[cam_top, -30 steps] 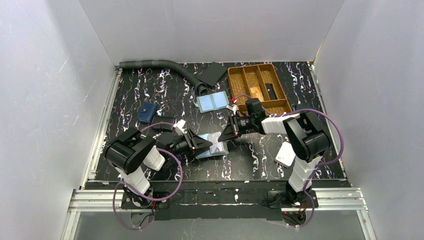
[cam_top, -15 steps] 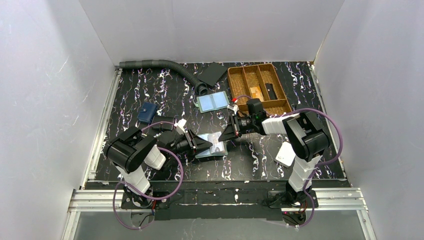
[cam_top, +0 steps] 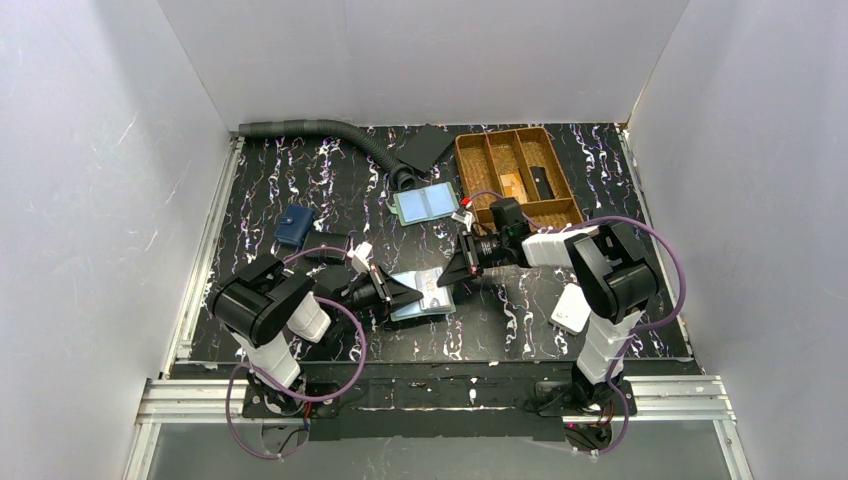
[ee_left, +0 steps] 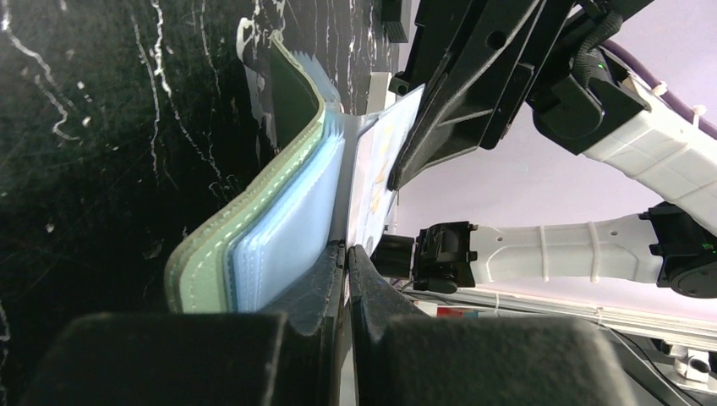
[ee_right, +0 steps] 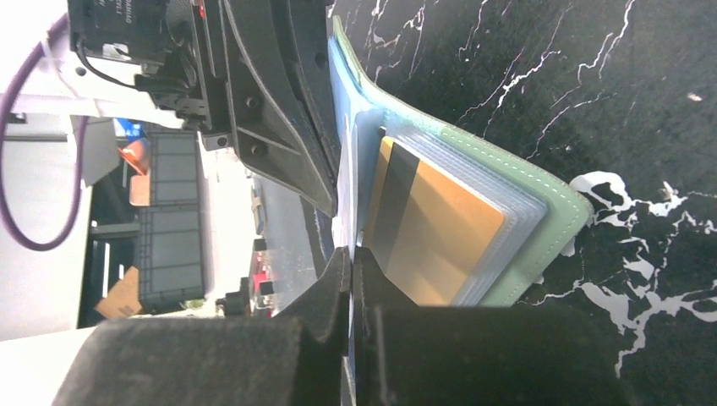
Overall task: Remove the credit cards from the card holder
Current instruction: Remove the credit card from the card holder, then place the credit card in the storage box.
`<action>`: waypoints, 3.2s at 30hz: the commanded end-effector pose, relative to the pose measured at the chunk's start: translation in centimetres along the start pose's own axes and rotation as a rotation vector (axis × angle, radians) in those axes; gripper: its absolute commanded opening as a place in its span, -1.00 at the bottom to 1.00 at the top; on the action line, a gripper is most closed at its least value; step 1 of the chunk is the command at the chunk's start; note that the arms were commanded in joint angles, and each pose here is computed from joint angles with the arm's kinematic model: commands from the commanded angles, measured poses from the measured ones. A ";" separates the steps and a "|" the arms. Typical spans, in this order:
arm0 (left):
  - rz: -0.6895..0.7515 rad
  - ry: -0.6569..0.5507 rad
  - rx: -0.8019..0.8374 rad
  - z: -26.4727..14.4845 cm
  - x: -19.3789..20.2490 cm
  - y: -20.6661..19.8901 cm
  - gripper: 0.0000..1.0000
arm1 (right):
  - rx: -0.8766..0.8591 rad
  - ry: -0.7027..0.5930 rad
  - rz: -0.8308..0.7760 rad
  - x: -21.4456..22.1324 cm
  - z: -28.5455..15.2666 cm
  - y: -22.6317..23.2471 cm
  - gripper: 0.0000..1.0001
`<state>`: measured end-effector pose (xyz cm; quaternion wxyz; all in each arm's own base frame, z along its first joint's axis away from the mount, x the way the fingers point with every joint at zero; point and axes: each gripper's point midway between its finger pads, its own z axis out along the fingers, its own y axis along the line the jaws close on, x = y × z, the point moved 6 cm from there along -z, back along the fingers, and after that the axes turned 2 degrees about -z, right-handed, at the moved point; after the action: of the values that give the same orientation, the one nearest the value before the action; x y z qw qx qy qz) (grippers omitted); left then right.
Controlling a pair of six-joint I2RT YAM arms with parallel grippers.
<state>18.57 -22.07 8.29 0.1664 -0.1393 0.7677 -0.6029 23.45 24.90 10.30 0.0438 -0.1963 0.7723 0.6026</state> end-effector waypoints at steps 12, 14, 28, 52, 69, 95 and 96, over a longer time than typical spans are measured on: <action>0.036 -0.043 -0.032 -1.3 -0.2 1.5 -1.00 | 0.161 0.030 -0.091 0.2 -0.4 -3.2 -0.97; 0.034 -0.044 -0.038 -1.4 -0.2 1.7 -1.00 | 0.169 0.030 -0.099 0.1 -0.4 -3.3 -0.97; 0.093 -0.066 0.014 -2.1 -0.5 0.3 -1.00 | 0.216 0.073 -0.214 -0.3 -1.4 -2.9 -0.75; 0.289 -0.125 0.168 -2.2 -0.3 -4.7 -1.00 | -0.062 0.063 -0.505 -0.4 -3.2 5.1 0.51; 0.351 -0.120 0.218 -0.2 0.6 -7.3 -1.00 | -0.141 -0.009 -0.362 -0.7 -2.5 5.6 0.24; 0.338 -0.131 0.076 -1.5 0.3 -5.9 0.08 | 0.002 0.082 -0.569 -1.1 -4.6 4.8 -0.97; 0.350 -0.141 0.082 -1.8 0.3 -6.0 0.20 | 0.024 0.090 -0.590 -1.1 -4.9 4.8 -0.97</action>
<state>17.50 -22.84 13.76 0.2952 -0.0493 0.7463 -0.5946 23.29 22.78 15.87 0.1546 -0.3793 0.6882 0.5988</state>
